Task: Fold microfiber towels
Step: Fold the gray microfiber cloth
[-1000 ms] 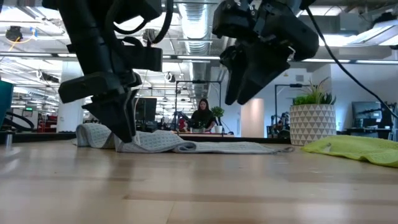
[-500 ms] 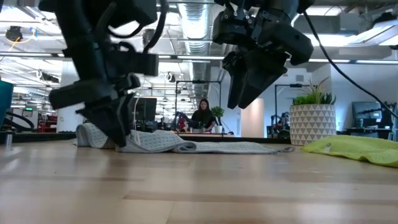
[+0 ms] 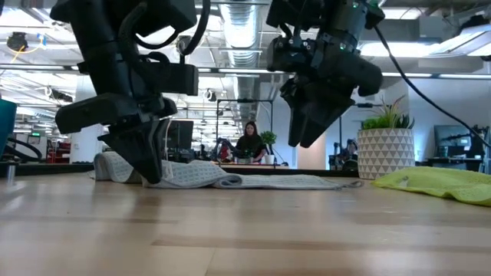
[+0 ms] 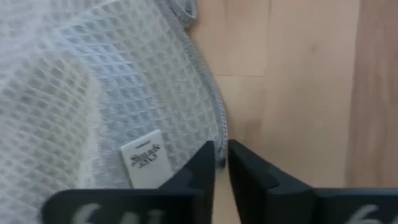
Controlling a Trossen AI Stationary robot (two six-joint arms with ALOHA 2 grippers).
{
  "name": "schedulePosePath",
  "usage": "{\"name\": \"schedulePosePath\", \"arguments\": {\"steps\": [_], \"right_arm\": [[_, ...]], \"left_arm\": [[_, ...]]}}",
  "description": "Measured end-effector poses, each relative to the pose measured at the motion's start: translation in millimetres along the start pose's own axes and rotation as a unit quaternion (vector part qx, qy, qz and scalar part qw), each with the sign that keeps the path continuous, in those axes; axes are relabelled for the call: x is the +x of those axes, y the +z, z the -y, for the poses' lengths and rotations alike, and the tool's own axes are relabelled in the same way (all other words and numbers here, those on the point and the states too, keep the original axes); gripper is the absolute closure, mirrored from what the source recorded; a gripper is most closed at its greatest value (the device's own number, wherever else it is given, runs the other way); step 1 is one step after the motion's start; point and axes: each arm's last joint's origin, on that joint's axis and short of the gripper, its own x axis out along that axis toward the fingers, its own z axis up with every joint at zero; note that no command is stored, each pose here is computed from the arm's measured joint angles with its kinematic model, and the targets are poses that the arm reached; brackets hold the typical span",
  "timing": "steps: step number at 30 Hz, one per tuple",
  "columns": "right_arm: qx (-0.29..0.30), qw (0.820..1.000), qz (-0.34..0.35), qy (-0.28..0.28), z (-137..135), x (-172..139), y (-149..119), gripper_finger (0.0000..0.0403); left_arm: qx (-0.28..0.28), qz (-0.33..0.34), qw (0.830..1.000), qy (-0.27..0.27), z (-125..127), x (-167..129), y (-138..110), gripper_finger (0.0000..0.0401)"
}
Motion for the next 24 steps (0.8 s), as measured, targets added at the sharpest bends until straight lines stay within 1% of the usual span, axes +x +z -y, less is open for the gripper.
{"name": "schedulePosePath", "arguments": {"steps": [2, 5, 8, 11, 15, 20, 24], "right_arm": [[0.003, 1.0, -0.008, -0.001, 3.6, 0.1, -2.0, 0.0173], [0.005, 1.0, -0.024, 0.0, 7.7, 0.1, -5.9, 0.0173], [0.006, 0.998, -0.057, 0.004, 10.3, -0.3, -12.8, 0.0173], [-0.012, 0.996, -0.086, 0.01, 9.5, 1.2, -20.4, 0.0173], [-0.056, 0.991, -0.116, 0.023, 1.8, 14.2, -39.2, 0.0173], [-0.069, 0.99, -0.123, 0.027, -4.9, 25.7, -53.1, 0.0173], [-0.071, 0.992, -0.106, 0.01, -5.4, 30.3, -53.8, 0.0173]], "left_arm": [[-0.009, -0.006, 1.0, -0.012, -0.4, 0.4, 0.0, 0.0392], [-0.018, -0.008, 1.0, -0.013, -0.6, 0.4, -0.5, 0.0397], [-0.029, -0.012, 1.0, -0.001, -1.5, 0.4, -1.8, 0.0399], [-0.039, -0.017, 0.999, 0.004, -2.2, 0.4, -2.9, 0.04], [-0.054, -0.017, 0.998, 0.004, -2.1, 0.3, -2.9, 0.04], [-0.054, -0.017, 0.998, 0.003, -2.0, 0.3, -2.9, 0.0401], [-0.054, -0.017, 0.998, 0.003, -2.0, 0.3, -2.9, 0.0401]]}}
